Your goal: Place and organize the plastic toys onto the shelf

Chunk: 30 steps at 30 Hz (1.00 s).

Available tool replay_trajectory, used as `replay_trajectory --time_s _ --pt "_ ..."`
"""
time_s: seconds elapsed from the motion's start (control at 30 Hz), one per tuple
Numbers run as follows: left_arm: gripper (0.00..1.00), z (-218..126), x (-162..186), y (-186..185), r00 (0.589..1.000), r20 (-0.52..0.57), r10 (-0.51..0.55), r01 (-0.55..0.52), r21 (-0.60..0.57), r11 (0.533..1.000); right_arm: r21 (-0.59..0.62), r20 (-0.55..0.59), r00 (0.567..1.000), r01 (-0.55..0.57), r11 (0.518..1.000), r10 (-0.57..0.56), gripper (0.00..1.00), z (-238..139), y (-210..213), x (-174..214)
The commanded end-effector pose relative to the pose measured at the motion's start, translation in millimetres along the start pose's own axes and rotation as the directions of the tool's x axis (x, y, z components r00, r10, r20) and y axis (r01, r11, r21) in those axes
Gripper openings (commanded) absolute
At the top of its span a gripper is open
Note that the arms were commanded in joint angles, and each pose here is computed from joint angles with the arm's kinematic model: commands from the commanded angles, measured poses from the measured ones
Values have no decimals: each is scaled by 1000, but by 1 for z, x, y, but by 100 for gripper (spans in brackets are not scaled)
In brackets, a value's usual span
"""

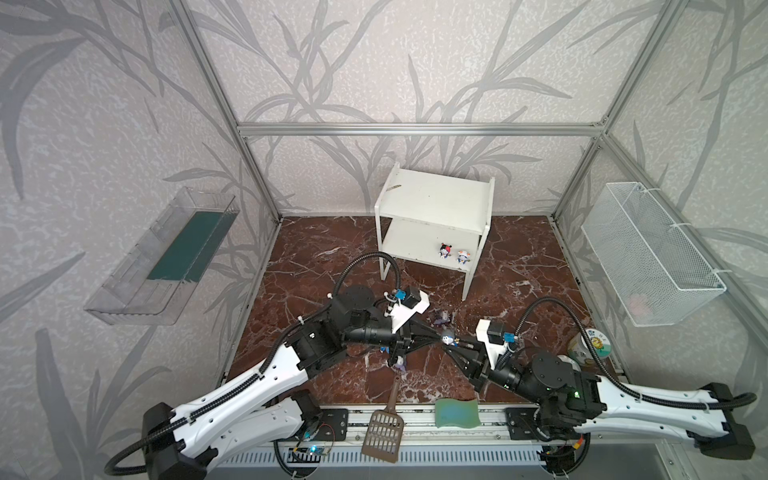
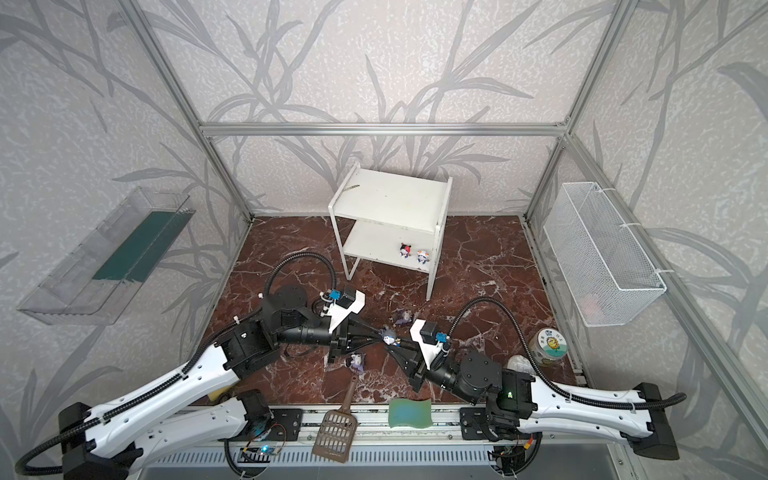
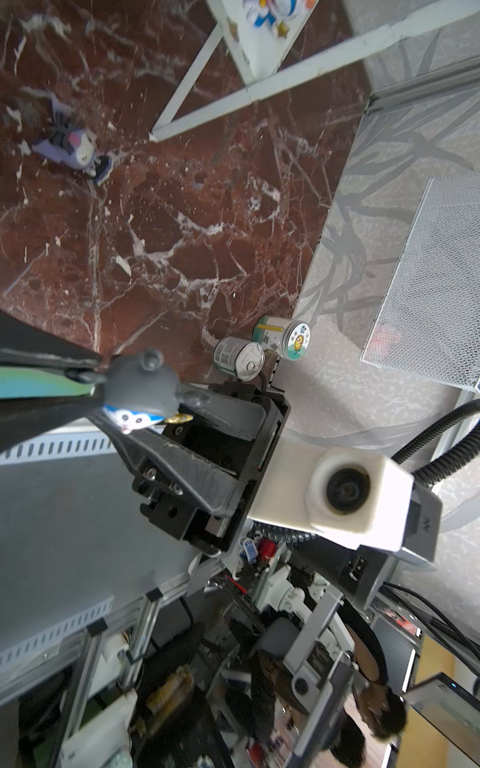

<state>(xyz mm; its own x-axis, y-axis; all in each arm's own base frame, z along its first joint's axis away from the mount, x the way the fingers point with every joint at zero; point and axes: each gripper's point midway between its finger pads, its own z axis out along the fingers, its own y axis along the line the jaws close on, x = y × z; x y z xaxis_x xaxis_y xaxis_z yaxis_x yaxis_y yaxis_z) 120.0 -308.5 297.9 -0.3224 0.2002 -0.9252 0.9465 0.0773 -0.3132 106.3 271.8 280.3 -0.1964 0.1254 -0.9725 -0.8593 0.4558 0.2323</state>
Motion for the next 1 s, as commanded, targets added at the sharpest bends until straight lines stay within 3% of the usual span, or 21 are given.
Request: replay_trajectory --time_s 0.0,0.03,0.17,0.3,0.43,0.57,0.77,0.97 --pt "4 2 -8 -2 1000 18 24 -24 13 1000 -20 30 999 -16 1000 17 16 -1 3 -7" --pt "0 2 -8 -1 999 19 26 -26 4 1000 -19 29 999 -15 1000 16 17 -1 3 -6" --pt "0 0 -11 0 998 34 47 -47 -9 999 -16 25 1000 -15 1000 15 19 -2 2 -5" --pt "0 -3 -12 3 997 38 68 -67 -41 997 -7 15 1000 -18 1000 19 30 -2 0 -2" --pt "0 -7 -14 12 993 37 108 -104 -106 989 13 -1 1000 -19 1000 19 60 -6 -4 2" --pt "0 -9 -15 19 989 20 146 -141 -145 979 39 0 1000 -17 999 17 73 -13 -12 6" --pt "0 -14 -8 52 968 -104 228 -249 -290 924 98 -47 999 15 995 -11 80 -32 -27 14" --pt "0 -26 -19 110 948 -146 282 -318 -438 841 135 -105 992 83 987 -69 84 -53 -40 16"
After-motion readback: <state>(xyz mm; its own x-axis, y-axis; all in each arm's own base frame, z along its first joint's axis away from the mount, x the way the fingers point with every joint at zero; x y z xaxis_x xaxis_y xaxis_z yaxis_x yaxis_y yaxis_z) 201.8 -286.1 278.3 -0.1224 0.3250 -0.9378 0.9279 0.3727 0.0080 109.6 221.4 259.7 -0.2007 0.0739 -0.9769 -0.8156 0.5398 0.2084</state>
